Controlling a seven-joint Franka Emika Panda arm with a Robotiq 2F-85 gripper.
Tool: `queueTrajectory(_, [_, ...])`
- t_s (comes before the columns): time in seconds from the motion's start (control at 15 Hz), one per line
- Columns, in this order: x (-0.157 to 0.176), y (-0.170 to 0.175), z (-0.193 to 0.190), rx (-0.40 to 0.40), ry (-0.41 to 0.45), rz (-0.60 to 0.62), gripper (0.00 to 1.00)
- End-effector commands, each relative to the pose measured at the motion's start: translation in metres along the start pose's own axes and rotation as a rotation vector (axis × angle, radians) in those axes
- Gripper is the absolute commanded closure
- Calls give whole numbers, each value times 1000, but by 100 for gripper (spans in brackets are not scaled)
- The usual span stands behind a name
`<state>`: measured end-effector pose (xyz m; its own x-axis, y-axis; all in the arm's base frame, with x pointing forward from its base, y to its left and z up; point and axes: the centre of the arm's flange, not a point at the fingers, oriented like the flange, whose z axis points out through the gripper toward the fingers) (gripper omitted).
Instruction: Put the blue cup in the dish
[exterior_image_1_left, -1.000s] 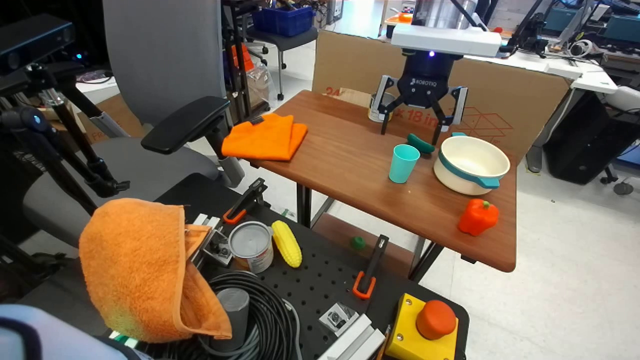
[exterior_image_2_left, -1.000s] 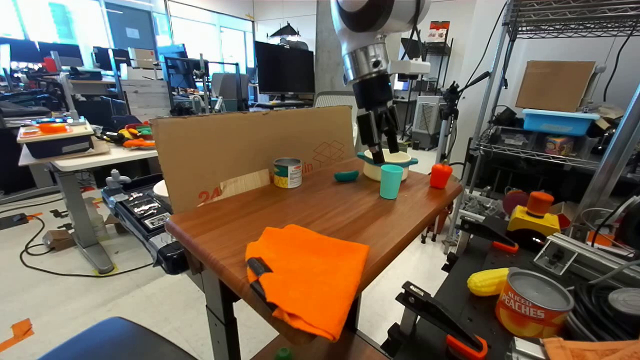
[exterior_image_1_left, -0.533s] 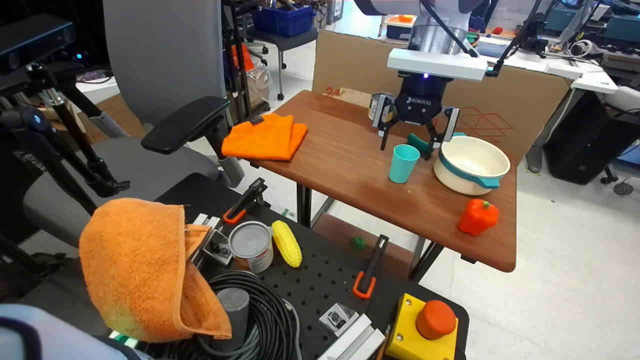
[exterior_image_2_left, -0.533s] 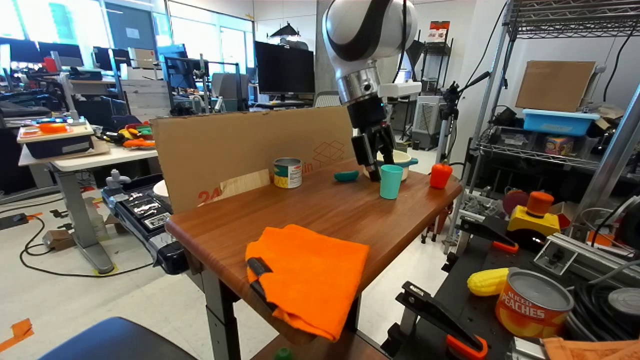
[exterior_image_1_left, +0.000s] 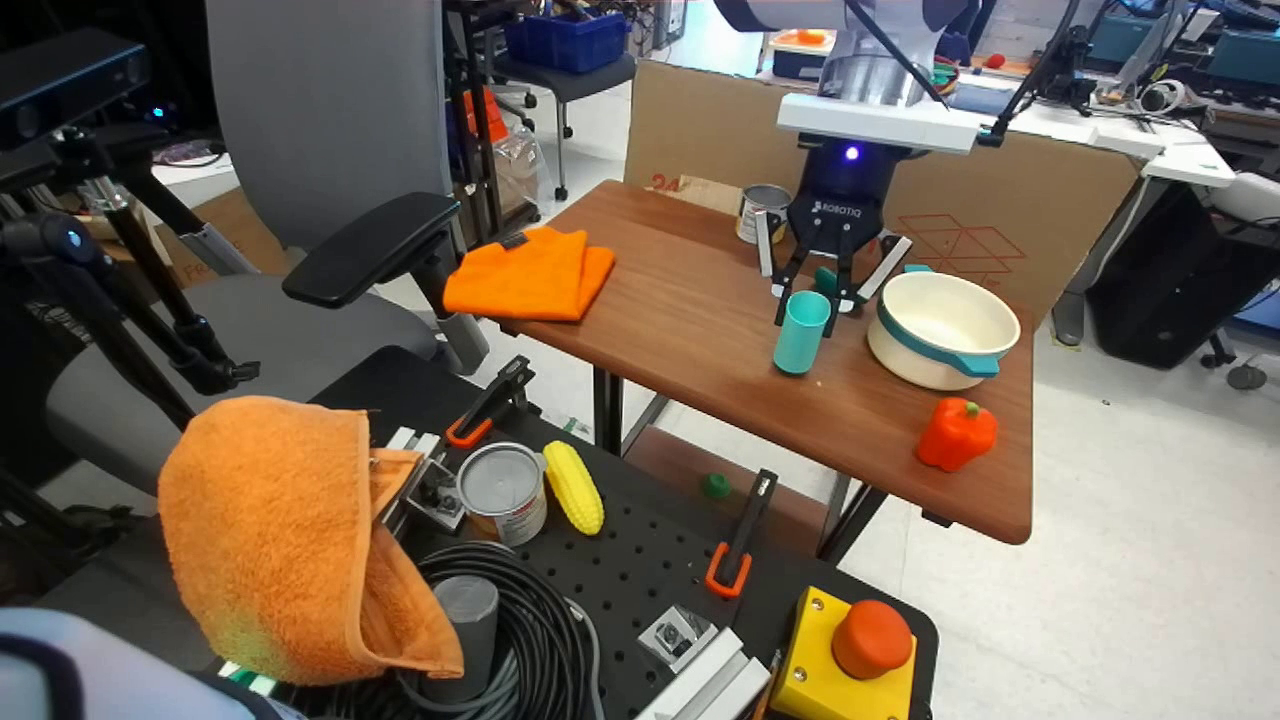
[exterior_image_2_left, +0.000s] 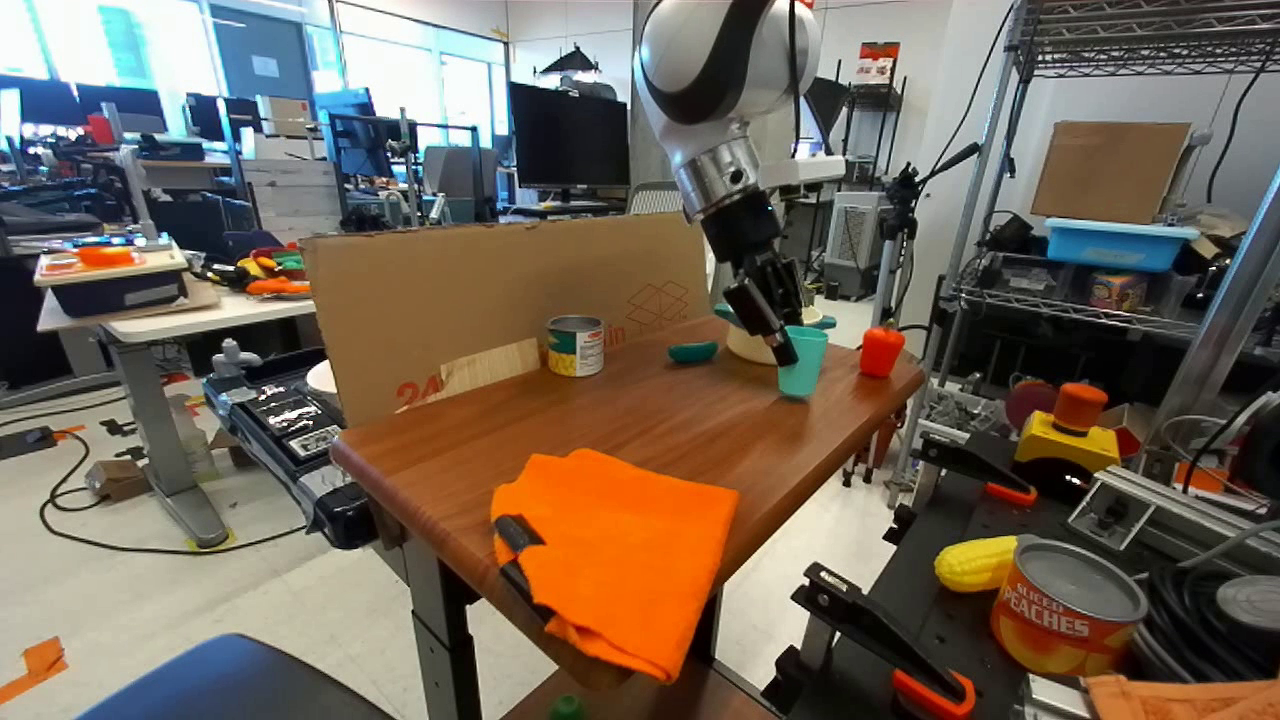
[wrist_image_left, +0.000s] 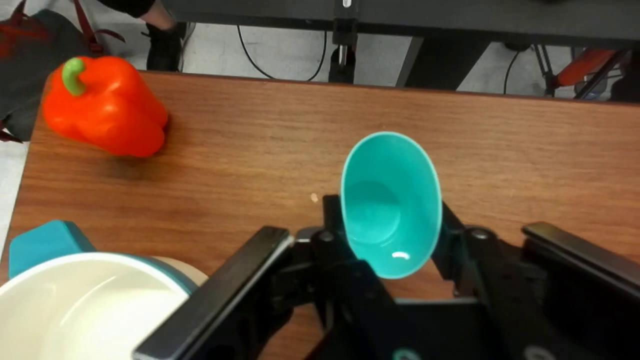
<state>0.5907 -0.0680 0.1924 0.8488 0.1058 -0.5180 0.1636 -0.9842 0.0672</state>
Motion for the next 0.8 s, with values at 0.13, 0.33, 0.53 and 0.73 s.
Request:
queueTrajectory(0.13, [-10,16,-51,21,42,20,83])
queueTrajectory(0.33, [-23,35,-94,48,142,50,83])
queueTrajectory(0.53, [-35,64,-127,93,211,110,83])
queueTrajectory(0.73, [-35,94,-146,132,238,170,83])
